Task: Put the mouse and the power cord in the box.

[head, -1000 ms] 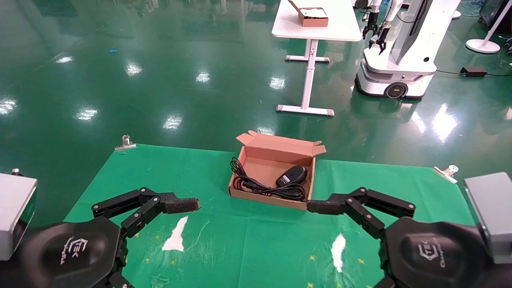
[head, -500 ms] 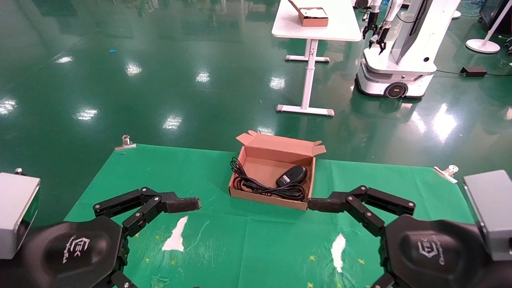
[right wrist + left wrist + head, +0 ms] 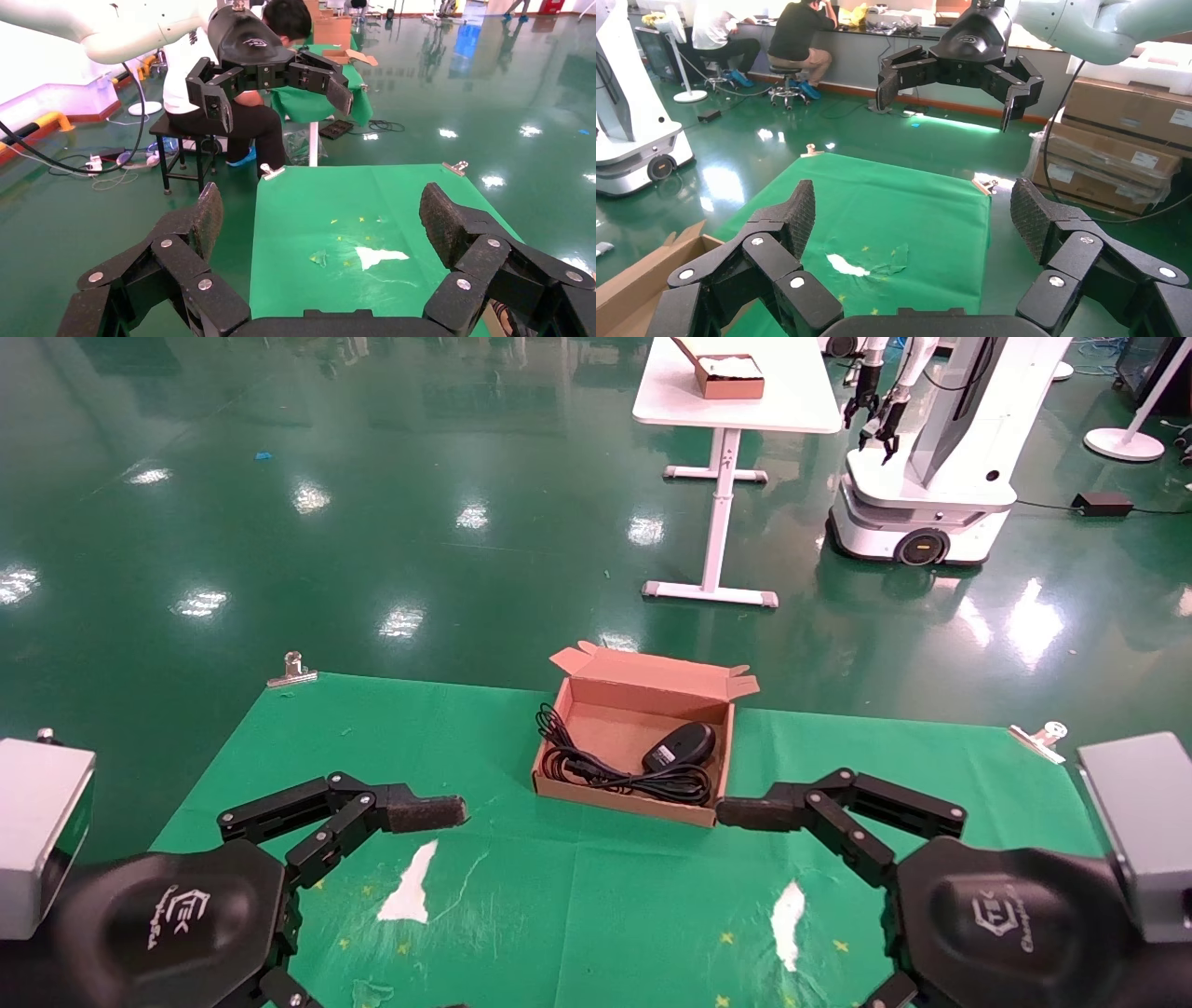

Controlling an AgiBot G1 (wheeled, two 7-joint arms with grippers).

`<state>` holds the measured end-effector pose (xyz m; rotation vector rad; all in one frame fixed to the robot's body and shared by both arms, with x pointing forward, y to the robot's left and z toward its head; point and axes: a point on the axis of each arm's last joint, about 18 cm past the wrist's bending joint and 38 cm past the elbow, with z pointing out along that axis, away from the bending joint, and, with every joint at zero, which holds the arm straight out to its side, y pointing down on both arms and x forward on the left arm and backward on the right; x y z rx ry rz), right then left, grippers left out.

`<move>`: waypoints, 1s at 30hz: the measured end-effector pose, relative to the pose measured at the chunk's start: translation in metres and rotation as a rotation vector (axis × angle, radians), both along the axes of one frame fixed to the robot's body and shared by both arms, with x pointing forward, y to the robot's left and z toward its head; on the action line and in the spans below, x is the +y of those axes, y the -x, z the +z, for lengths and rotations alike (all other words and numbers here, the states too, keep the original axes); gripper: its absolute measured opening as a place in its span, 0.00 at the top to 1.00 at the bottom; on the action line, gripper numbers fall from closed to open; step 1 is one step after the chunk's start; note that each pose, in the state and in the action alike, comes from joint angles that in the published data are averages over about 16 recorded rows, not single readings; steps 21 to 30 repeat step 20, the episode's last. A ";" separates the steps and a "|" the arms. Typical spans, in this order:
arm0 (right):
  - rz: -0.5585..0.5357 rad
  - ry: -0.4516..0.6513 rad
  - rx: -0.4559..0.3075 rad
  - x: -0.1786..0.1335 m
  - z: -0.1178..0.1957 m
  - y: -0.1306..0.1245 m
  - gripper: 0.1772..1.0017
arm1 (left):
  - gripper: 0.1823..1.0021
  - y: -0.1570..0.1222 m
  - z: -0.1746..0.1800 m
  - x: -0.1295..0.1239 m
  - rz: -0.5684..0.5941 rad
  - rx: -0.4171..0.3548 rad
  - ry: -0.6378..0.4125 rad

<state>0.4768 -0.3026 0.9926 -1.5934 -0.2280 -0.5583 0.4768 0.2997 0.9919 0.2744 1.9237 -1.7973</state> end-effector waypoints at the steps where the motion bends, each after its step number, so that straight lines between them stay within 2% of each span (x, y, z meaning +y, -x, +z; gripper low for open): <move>1: 0.000 0.000 0.000 0.000 0.000 0.000 0.00 | 0.00 0.000 0.000 0.000 0.000 0.000 0.000; 30: -0.001 -0.001 -0.001 0.000 0.000 0.000 0.00 | 0.00 0.000 0.000 0.000 0.000 0.000 0.000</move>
